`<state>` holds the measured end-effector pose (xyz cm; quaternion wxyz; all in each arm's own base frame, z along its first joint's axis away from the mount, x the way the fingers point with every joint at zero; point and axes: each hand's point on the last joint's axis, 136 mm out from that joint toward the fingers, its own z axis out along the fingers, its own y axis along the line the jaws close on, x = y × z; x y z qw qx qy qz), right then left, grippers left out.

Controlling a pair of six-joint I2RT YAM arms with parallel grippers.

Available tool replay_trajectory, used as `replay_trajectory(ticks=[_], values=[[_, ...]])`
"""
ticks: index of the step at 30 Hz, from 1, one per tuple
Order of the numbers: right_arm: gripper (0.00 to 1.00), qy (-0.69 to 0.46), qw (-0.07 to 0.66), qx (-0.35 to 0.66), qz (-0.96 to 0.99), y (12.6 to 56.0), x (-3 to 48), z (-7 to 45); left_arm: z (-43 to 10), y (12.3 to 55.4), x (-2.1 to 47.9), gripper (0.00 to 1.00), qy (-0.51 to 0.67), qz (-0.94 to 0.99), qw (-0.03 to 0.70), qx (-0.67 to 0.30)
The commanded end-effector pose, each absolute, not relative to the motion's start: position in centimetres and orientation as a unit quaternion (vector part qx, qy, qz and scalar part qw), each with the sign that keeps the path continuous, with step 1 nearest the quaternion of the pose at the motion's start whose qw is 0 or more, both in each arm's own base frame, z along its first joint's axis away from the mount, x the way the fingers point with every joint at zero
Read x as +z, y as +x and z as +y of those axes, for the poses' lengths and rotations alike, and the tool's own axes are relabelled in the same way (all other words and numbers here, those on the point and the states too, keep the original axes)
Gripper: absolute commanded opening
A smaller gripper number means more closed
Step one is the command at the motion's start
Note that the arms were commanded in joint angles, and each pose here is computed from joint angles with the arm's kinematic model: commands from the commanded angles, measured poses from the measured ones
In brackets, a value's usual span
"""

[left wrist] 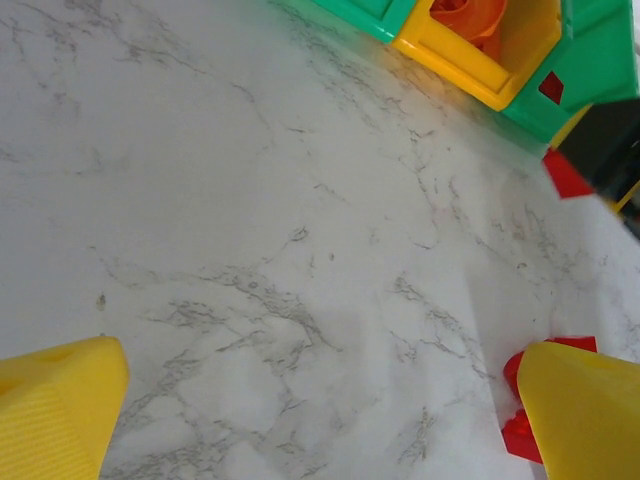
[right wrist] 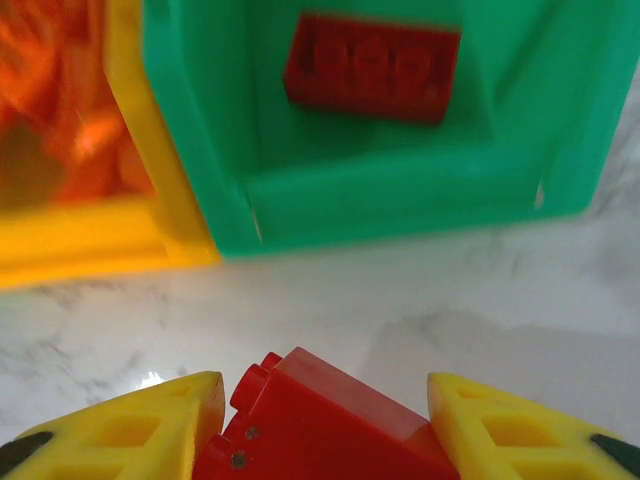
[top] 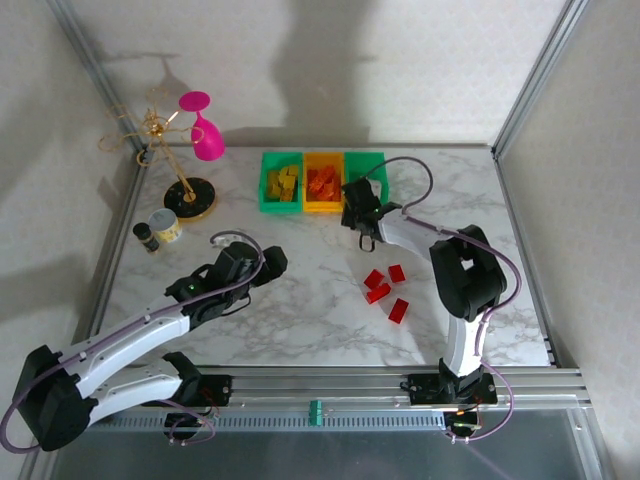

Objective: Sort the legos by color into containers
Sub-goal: Pick up the lego from the center of the table, then place the lego in the container.

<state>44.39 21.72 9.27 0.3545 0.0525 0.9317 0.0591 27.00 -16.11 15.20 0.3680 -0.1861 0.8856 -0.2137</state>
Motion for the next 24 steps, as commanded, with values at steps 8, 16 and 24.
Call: replay_trajectory(ticks=[8,16,24], values=[[0.47,0.055,0.415,0.043,0.907,54.1,12.9,20.3,-18.6,29.0,16.6,1.00,-0.173,0.880,0.373,-0.240],[0.66,0.054,0.427,0.049,0.901,56.6,14.8,20.1,-19.0,29.6,17.0,1.00,-0.171,0.881,0.374,-0.235],[0.74,0.039,0.422,0.092,0.901,49.7,17.3,20.4,-18.9,28.9,17.8,1.00,-0.170,0.876,0.375,-0.250]])
